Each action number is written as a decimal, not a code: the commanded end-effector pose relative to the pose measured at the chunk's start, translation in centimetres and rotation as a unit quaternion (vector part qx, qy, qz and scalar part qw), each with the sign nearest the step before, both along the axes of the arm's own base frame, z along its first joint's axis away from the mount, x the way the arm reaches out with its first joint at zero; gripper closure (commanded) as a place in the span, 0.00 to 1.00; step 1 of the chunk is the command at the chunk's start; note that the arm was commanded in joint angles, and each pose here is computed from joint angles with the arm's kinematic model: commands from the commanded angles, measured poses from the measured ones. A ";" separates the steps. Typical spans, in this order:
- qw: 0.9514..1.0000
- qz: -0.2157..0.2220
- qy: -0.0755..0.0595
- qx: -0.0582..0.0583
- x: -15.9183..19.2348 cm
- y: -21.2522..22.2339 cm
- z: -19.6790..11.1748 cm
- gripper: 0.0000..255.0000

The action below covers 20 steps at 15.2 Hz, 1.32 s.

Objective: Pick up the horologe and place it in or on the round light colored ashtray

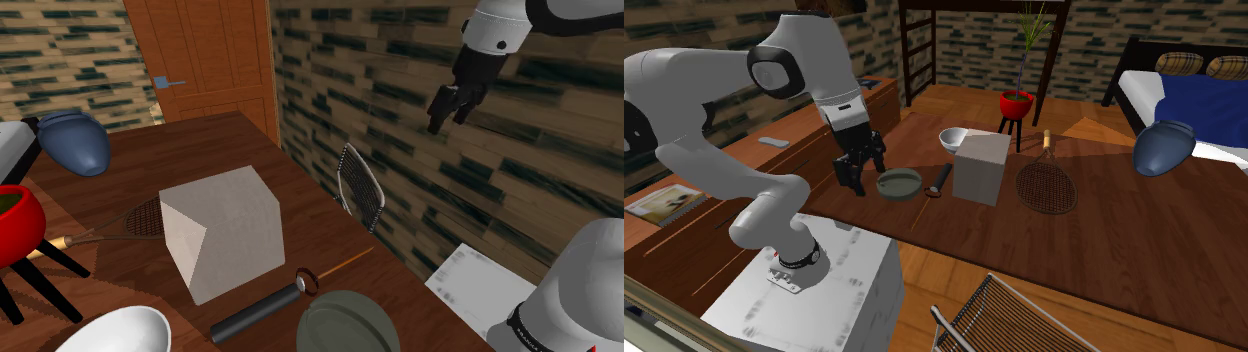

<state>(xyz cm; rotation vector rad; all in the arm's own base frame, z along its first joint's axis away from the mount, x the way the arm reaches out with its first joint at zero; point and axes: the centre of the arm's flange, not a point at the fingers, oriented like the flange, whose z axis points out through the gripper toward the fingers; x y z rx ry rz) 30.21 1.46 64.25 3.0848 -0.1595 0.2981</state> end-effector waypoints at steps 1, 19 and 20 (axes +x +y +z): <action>1.000 0.000 0.000 0.000 0.0 0.0 0.0 0.00; 0.998 -0.005 0.052 0.042 6.3 17.1 -14.0 0.00; 0.997 -0.006 0.054 0.045 6.6 18.1 -14.8 0.00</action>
